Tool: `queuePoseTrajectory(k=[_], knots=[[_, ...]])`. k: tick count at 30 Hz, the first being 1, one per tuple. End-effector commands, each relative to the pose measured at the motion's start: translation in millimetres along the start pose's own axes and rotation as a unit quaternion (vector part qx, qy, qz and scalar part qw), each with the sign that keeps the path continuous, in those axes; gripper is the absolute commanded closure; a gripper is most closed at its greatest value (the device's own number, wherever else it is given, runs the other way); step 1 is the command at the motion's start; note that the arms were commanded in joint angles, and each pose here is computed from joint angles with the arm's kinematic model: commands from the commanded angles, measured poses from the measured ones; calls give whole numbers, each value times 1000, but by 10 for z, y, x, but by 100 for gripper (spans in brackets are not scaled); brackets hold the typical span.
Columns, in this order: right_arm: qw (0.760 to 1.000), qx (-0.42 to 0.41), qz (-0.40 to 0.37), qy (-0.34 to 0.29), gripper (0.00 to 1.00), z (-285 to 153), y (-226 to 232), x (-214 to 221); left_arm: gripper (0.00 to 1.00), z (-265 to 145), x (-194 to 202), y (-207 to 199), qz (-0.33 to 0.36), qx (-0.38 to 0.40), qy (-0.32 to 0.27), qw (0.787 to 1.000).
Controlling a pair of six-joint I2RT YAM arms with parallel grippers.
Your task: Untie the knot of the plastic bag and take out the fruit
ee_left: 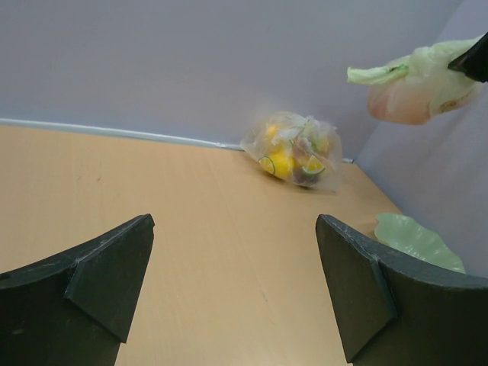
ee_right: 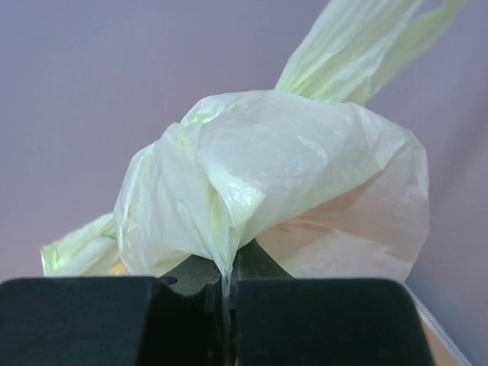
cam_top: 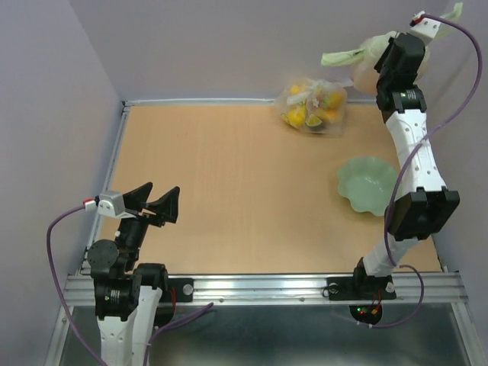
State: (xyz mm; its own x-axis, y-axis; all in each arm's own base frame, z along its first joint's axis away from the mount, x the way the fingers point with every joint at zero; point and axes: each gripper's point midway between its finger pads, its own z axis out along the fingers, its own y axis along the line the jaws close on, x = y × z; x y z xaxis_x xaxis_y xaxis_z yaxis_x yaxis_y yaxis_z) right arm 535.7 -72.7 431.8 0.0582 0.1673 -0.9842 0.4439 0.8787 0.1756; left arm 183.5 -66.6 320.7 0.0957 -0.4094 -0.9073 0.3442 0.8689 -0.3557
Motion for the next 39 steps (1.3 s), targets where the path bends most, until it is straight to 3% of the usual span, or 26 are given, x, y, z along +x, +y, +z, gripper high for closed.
queuePoseTrajectory(k=[1,6,10,13,16,17,18,19,20,21,22,24,25,27,30,32,35,39], knots=[[981,-191,-29,-32,100,-733,738,-361,1,-3,-181,-41,10,1,-28,1000],[940,-341,-21,23,100,-1493,1374,72,1,24,-154,-53,2,1,-8,1000],[880,-468,16,82,100,-2390,1934,574,1,39,-101,-151,0,27,16,999],[842,-522,36,132,100,-2846,2194,1095,1,41,-65,-158,-4,29,28,999],[788,-578,70,201,100,-3553,2412,1711,1,43,-34,-111,-14,12,40,999],[782,-587,91,191,100,-3633,2446,1727,1,34,-14,-87,-19,4,44,999],[778,-577,90,231,100,-3704,2318,2174,1,28,-28,-36,-23,-12,39,999],[771,-572,118,253,95,-3769,2283,2295,1,19,-36,-17,-27,-20,37,999],[769,-571,130,255,88,-3787,2252,2382,1,14,-27,0,-27,-23,36,999],[774,-552,115,289,79,-3807,2103,2736,1,7,-32,-5,-28,-22,31,999],[775,-546,102,301,59,-3838,2040,2875,1,14,-21,-16,-39,-19,31,999],[786,-518,65,331,39,-3865,1815,3166,1,48,29,-80,-65,1,32,997],[790,-511,54,333,35,-3861,1744,3186,1,67,72,-90,-76,6,39,996],[809,-483,23,334,30,-3797,1557,3221,3,131,224,-80,-100,11,66,993],[834,-467,-15,294,26,-3694,1401,2878,10,186,379,-92,-116,22,96,988],[838,-468,-46,277,24,-3669,1354,2633,14,248,451,-49,-127,13,112,985],[833,-477,-78,271,23,-3687,1339,2476,14,311,493,-14,-135,5,127,983],[798,-538,-79,260,24,-3896,1560,2236,14,406,634,34,-153,-6,161,975]])
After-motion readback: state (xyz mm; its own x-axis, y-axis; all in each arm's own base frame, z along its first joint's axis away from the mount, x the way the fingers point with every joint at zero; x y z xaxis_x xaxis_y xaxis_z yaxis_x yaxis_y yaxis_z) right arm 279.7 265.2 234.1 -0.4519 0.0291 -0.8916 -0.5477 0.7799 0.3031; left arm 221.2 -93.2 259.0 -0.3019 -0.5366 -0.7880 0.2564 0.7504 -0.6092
